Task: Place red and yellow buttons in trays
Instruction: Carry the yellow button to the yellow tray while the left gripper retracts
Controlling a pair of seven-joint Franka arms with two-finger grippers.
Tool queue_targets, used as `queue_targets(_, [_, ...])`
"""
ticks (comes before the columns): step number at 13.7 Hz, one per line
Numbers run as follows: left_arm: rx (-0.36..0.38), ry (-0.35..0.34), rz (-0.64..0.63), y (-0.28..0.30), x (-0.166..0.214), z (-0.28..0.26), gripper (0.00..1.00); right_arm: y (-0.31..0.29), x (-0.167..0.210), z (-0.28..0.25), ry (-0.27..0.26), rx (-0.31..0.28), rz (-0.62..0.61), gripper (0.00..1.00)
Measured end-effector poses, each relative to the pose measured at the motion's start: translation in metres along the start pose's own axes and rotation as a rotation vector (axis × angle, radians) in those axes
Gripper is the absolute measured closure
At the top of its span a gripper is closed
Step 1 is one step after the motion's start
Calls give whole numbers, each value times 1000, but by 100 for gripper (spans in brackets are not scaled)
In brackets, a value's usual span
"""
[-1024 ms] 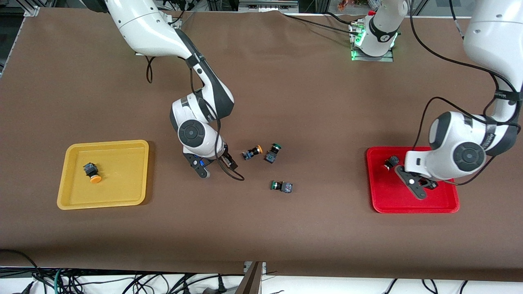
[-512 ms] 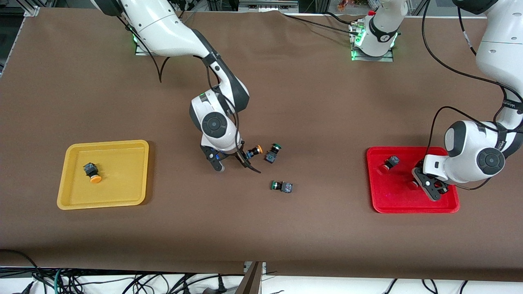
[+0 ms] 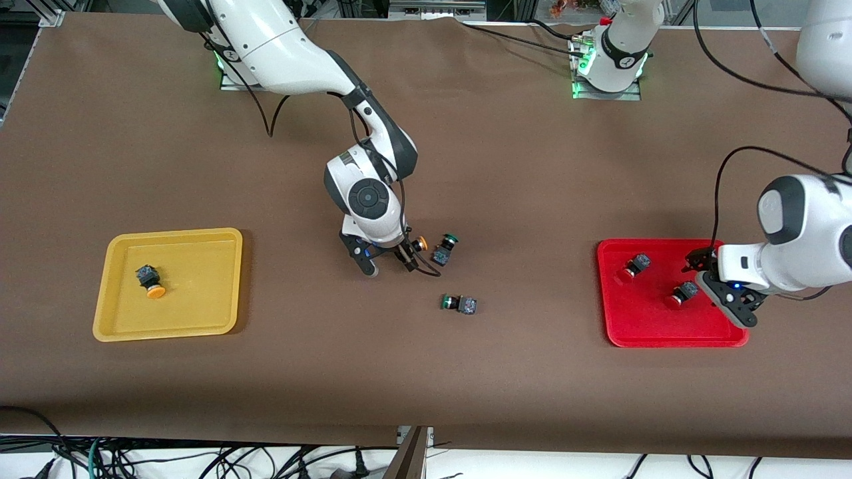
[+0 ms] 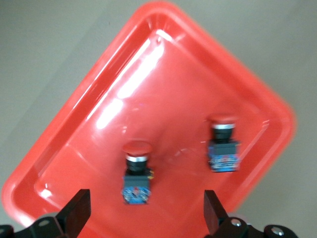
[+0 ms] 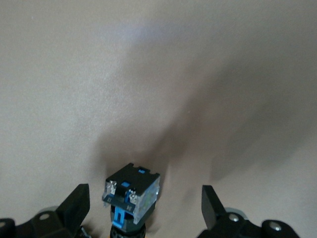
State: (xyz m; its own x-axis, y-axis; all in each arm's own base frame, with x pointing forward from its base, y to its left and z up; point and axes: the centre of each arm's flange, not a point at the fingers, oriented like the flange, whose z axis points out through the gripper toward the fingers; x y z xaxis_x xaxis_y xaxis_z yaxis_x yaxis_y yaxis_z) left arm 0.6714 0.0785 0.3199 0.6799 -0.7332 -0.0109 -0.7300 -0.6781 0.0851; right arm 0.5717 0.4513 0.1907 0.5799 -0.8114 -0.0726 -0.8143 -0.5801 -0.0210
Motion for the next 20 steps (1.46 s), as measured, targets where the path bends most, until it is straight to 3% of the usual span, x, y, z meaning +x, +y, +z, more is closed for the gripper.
queue_targets(2, [-10, -33, -101, 23, 8, -40, 0, 0, -3, 4, 2, 0, 7, 5])
queue_targets(6, [-13, -112, -302, 80, 27, -135, 0, -1, -2, 4, 7, 7, 8, 50])
queue_targets(8, [3, -124, -332, 95, 26, -186, 0, -5, 8, -2, 22, 20, -11, 65])
queue_targets(10, [33, -116, -348, 106, 26, -217, 0, -9, 34, -20, 45, 31, -71, 66])
queue_targets(13, [38, -55, -549, 120, 26, -235, 0, -2, 97, -58, 33, -39, -227, 66])
queue_targets(15, [57, 13, -658, 122, 16, -241, 0, 13, 141, -81, -1, -104, -361, 66])
queue_targets(20, [83, 63, -770, 154, -12, -256, 0, 73, 280, -107, -121, -232, -737, 66])
